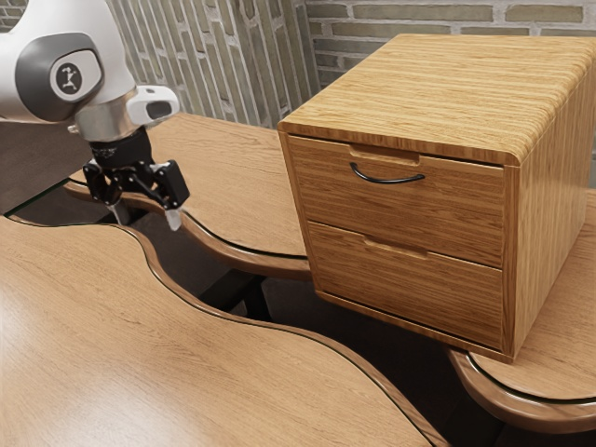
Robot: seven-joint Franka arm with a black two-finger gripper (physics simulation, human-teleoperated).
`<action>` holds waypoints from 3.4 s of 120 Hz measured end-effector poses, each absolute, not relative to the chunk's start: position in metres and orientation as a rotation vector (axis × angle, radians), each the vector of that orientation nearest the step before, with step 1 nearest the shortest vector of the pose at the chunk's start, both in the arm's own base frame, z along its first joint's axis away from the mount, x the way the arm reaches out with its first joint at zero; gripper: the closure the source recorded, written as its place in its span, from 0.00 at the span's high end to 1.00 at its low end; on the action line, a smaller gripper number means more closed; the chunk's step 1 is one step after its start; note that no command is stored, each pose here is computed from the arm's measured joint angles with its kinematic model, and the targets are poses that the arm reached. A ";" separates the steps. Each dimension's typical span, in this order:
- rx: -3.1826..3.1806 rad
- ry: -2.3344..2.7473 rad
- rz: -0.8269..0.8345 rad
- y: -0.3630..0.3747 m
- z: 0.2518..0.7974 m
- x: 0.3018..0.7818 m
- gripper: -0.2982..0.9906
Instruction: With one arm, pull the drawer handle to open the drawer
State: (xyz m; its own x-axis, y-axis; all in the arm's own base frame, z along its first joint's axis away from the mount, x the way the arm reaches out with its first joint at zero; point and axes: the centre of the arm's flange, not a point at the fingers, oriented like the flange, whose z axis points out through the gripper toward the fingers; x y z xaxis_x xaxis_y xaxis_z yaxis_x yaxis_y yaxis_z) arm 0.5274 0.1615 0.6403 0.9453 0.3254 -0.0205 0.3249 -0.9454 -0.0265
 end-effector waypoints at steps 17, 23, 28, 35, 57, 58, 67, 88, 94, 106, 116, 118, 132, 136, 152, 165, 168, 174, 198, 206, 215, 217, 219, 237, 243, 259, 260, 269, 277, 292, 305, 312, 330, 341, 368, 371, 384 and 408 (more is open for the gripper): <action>-3.074 -0.557 0.031 0.175 0.641 0.524 0.77; -3.069 -0.565 -0.061 0.175 0.673 0.516 0.77; -3.053 -0.583 -0.204 0.172 0.720 0.503 0.77; -3.031 -0.676 -0.308 0.156 0.755 0.494 0.77; -3.077 -0.732 -0.213 -0.005 0.696 0.571 0.77; -3.077 -0.739 -0.206 -0.010 0.693 0.574 0.77; -3.048 -0.890 -0.204 -0.019 0.682 0.582 0.77; -2.917 -1.355 -0.317 0.023 0.735 0.541 0.77; -2.866 -1.476 -0.300 0.033 0.730 0.544 0.77; -2.738 -1.725 -0.302 0.051 0.714 0.540 0.77; -2.724 -1.790 -0.353 0.012 0.703 0.535 0.77; -2.750 -1.768 -0.365 -0.009 0.701 0.536 0.77; -2.871 -1.721 -0.442 -0.114 0.696 0.533 0.77; -2.852 -1.778 -0.463 -0.114 0.694 0.536 0.77; -2.735 -2.026 -0.524 -0.093 0.687 0.553 0.77; -2.657 -2.172 -0.541 -0.089 0.679 0.565 0.77; -2.641 -2.202 -0.546 -0.088 0.679 0.566 0.77; -2.611 -2.258 -0.558 -0.088 0.680 0.567 0.77; -2.523 -2.411 -0.551 -0.102 0.679 0.567 0.77; -2.489 -2.449 -0.554 -0.103 0.678 0.568 0.77; -2.447 -2.488 -0.553 -0.102 0.675 0.571 0.77; -2.438 -2.495 -0.552 -0.102 0.673 0.572 0.77; -2.429 -2.503 -0.551 -0.102 0.672 0.573 0.77; -2.357 -2.565 -0.532 -0.101 0.662 0.580 0.77; -2.337 -2.584 -0.526 -0.100 0.659 0.582 0.77; -2.298 -2.631 -0.524 -0.100 0.661 0.583 0.77; -2.295 -2.633 -0.523 -0.100 0.661 0.583 0.77; -2.279 -2.653 -0.519 -0.101 0.661 0.583 0.77; -2.269 -2.667 -0.515 -0.103 0.660 0.583 0.77; -2.258 -2.685 -0.506 -0.109 0.659 0.582 0.77; -2.255 -2.696 -0.500 -0.115 0.659 0.581 0.77; -2.253 -2.699 -0.495 -0.118 0.659 0.580 0.77; -2.246 -2.704 -0.477 -0.124 0.653 0.580 0.77; -2.241 -2.705 -0.467 -0.127 0.647 0.580 0.77; -2.215 -2.730 -0.464 -0.124 0.645 0.574 0.77; -2.212 -2.733 -0.464 -0.123 0.646 0.573 0.77; -2.209 -2.736 -0.468 -0.124 0.646 0.564 0.77; -2.231 -2.700 -0.470 -0.140 0.636 0.544 0.77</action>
State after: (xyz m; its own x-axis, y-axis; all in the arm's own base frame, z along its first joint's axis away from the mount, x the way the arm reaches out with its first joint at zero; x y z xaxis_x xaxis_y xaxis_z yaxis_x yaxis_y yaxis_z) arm 0.5437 -0.1404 0.6361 -0.1569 0.9789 -0.1307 0.8771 0.1990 0.4371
